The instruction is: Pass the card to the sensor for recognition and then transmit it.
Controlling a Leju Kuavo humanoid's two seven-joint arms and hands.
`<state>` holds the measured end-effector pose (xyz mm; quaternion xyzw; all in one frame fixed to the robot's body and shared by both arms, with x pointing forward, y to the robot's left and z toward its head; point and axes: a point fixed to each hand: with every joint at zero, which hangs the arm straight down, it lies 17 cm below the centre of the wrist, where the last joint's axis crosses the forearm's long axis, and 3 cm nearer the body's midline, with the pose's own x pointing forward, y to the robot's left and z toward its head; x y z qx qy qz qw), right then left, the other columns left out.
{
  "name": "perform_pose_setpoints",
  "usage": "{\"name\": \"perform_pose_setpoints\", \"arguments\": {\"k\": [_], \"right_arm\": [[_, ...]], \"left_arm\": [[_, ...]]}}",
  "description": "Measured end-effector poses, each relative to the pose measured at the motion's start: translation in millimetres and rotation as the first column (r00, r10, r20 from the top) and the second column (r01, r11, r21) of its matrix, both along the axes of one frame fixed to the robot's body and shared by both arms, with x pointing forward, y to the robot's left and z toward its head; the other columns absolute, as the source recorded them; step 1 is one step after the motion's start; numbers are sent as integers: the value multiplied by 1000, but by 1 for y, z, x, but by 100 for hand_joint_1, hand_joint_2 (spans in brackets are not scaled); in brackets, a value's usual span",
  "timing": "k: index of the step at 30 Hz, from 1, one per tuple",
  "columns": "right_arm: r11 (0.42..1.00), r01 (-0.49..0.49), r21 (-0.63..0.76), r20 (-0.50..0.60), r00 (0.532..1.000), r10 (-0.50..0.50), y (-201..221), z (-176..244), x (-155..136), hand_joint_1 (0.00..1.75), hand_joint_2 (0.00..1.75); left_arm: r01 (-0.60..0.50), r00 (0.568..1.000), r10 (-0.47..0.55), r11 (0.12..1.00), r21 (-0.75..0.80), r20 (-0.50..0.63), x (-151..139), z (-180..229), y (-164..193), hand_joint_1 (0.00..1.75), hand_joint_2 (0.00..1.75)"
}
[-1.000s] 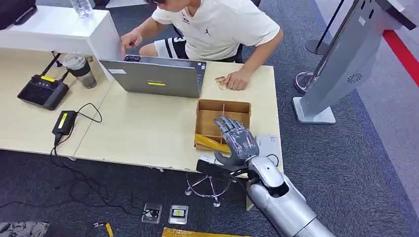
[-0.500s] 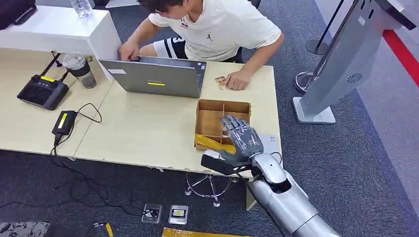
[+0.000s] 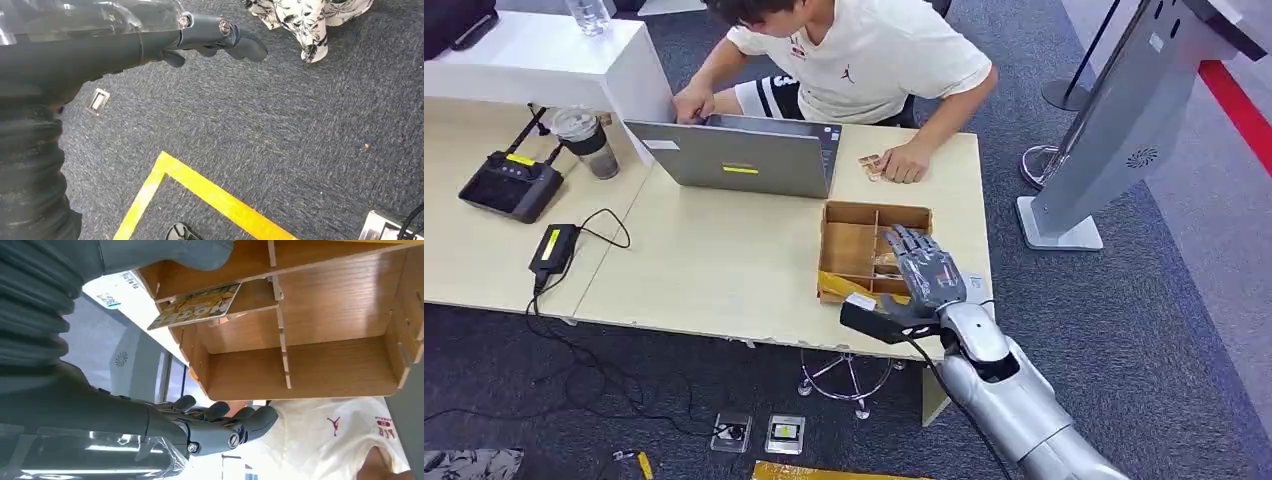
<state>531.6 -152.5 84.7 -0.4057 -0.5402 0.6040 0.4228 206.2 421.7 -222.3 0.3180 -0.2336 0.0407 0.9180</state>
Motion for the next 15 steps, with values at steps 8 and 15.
{"name": "perform_pose_setpoints", "arguments": {"k": [8, 15], "right_arm": [[1000, 6, -21, -10, 1000, -6, -4, -2, 3, 7, 175], [999, 14, -33, -33, 999, -15, -6, -7, 2, 33, 175]], "left_arm": [[-1, 1000, 1, 1000, -1, -2, 0, 0, 0, 0, 175], [-3, 1000, 3, 1000, -1, -4, -1, 0, 0, 0, 175]]}}
